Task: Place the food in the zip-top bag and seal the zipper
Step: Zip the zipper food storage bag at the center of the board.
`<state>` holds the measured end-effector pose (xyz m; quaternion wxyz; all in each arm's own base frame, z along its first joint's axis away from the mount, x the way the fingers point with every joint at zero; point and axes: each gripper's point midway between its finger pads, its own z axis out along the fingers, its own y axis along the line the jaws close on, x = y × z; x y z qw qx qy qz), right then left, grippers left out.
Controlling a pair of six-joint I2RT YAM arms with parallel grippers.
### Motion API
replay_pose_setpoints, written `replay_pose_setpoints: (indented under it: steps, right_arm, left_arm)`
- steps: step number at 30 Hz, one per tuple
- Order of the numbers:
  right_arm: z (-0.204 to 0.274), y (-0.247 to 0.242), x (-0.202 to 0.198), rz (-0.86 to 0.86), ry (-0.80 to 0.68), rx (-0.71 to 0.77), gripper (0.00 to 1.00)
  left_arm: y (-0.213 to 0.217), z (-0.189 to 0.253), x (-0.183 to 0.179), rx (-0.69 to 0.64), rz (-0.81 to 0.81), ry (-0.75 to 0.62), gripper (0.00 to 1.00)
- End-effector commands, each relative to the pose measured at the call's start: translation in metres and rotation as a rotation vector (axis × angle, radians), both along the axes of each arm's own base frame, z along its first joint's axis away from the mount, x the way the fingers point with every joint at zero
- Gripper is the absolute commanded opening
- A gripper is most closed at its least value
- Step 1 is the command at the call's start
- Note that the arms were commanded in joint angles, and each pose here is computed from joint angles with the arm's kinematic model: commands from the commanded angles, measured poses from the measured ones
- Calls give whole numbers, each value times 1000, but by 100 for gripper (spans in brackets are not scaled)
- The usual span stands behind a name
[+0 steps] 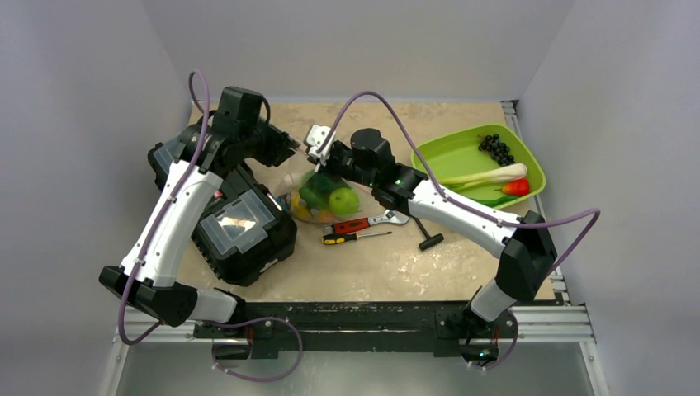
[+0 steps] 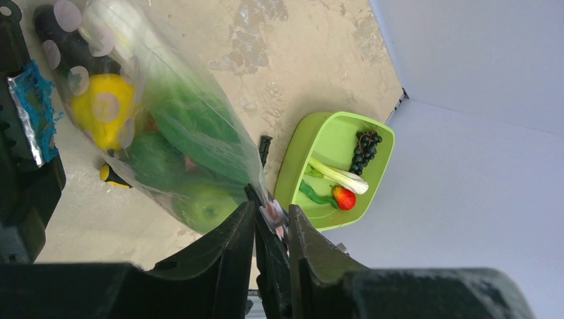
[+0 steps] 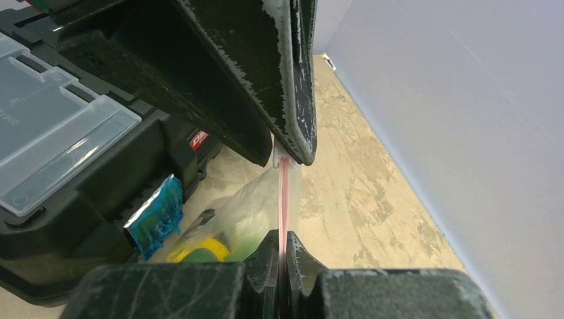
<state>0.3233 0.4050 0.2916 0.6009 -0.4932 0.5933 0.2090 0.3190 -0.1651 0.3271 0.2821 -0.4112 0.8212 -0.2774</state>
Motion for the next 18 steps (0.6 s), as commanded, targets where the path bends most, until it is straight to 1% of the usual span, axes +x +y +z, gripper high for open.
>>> replay_pose_setpoints:
  steps: [1,4,6,11,14,18]
  right_arm:
    - [61,3,2,-12,-121,102,0]
    - [60,3,3,-16,-122,99,0]
    - [60,3,3,-20,-123,97,0]
    - [63,3,3,-23,-127,116,0]
    - [62,6,-1,-2,-130,115,0]
    - [62,10,-10,34,-149,103,0]
  left_arm:
    - [2,18,1,-2,9,-49,22]
    - [3,17,0,4,14,-44,18]
    - [4,16,0,7,14,-44,13]
    - [-2,11,-1,8,-21,-25,5]
    - [-9,4,-3,-8,-48,-10,3]
    - [-17,-1,-3,-20,-72,1,2]
